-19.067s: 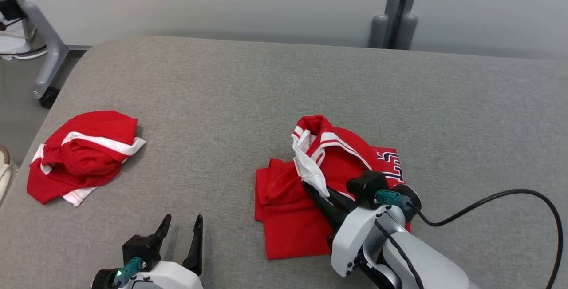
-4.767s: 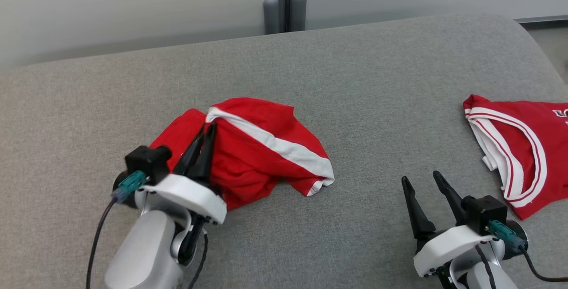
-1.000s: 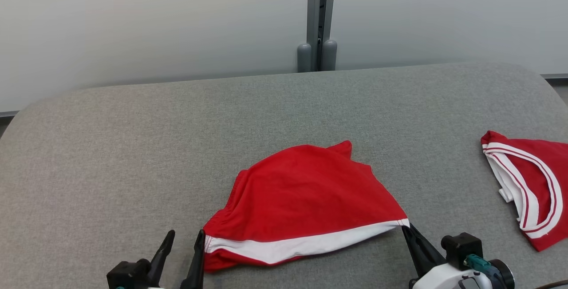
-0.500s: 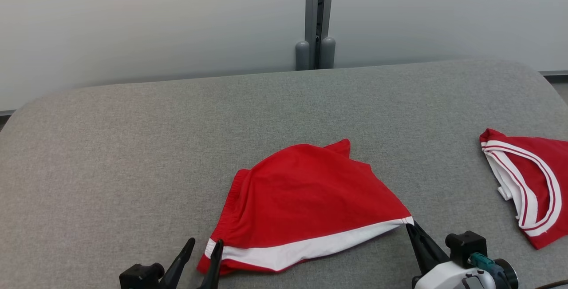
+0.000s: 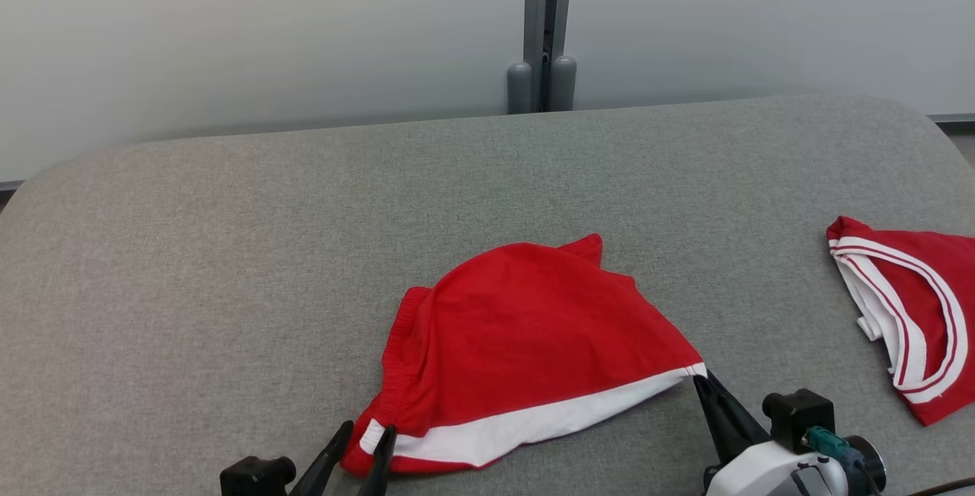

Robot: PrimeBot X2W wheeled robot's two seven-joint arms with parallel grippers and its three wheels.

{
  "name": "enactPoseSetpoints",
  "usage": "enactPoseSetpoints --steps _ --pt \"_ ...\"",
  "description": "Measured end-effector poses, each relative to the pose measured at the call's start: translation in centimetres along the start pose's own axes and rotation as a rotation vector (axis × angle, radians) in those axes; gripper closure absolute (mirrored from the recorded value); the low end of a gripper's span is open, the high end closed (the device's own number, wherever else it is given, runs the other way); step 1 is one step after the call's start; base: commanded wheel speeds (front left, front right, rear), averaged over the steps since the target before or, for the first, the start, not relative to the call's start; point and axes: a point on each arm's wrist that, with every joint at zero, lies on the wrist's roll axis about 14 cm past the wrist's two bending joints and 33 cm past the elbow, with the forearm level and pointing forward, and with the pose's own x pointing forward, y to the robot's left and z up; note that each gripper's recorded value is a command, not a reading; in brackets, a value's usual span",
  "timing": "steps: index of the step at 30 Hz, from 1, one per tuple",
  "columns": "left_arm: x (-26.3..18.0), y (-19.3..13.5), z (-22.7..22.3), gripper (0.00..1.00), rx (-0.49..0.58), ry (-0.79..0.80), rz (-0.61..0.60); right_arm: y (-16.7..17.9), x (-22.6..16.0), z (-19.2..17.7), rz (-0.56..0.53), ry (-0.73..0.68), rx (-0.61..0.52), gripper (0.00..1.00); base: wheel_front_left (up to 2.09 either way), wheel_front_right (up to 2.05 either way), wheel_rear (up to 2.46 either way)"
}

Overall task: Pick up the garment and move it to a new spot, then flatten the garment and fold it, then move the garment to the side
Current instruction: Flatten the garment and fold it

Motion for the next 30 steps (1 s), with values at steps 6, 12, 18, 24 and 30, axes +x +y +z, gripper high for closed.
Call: enactPoseSetpoints --steps 6,12,18,24,30 --pt "0.1 -0.1 -0.3 1.0 0.009 0.016 -0.013 0.0 0.3 0.2 0.003 -0.002 0.001 1.0 0.0 0.0 0.0" --pt "0.6 0.1 1.2 1.0 0.011 -0.025 -0.012 0.1 0.9 1.5 0.006 -0.042 0.009 1.0 0.0 0.0 0.0" --pt "2.5 -0.3 6.9 1.0 0.078 -0.165 -0.054 0.3 2.3 7.8 0.022 -0.218 0.004 1.0 0.0 0.0 0.0" --pt "3.9 -1.7 16.7 1.0 0.218 -0.39 -0.127 0.8 2.6 17.6 0.053 -0.472 -0.049 1.0 0.0 0.0 0.0" --pt "4.3 -3.5 24.2 1.0 0.319 -0.541 -0.191 0.8 2.1 24.7 0.075 -0.647 -0.097 1.0 0.0 0.0 0.0"
